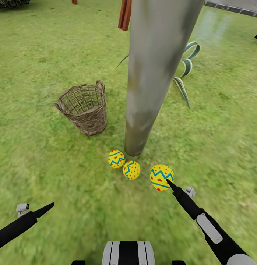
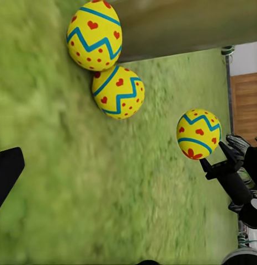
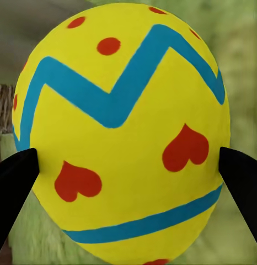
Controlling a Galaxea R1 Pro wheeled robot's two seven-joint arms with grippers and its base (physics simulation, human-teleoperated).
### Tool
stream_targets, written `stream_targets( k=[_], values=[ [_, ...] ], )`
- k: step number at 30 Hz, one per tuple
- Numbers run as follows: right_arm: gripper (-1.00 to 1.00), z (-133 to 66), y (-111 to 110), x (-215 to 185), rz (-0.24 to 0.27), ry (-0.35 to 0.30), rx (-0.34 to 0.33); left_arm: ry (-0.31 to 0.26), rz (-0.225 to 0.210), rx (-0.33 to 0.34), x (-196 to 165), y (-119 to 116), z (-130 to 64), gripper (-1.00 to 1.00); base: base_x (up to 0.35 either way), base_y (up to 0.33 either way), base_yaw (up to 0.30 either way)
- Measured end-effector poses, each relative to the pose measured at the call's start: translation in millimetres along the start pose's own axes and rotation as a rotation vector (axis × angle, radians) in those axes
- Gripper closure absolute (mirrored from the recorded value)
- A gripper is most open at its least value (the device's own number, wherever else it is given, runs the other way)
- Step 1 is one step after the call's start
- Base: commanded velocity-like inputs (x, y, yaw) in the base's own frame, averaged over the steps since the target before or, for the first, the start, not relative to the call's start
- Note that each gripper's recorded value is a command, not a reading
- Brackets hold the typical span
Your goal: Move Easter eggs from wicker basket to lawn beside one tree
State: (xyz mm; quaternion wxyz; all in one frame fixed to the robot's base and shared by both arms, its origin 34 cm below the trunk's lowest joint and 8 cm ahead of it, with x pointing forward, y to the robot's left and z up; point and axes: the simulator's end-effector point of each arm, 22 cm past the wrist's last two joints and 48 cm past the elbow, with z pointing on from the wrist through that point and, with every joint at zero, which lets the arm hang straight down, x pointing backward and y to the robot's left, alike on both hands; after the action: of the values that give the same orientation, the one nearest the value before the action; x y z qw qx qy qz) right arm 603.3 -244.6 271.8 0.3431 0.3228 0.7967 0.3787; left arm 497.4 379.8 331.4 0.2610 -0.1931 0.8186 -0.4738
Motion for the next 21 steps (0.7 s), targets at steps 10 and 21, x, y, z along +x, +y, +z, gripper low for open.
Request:
stream_targets(
  k=[10,21],
  values=[
    [1.00,6.5,-20.2,11.3,0.001,0.002,0.003,0.000,0.000,-0.001,9.8,20.1,5.8,-1.00,0.000,0.000,0.000],
    [1.00,9.0,-27.9,15.5,0.000,0.003,0.003,-0.006,-0.001,-0.001,12.5,28.1,7.3,-1.00,0.067,0.000,0.000]
  ],
)
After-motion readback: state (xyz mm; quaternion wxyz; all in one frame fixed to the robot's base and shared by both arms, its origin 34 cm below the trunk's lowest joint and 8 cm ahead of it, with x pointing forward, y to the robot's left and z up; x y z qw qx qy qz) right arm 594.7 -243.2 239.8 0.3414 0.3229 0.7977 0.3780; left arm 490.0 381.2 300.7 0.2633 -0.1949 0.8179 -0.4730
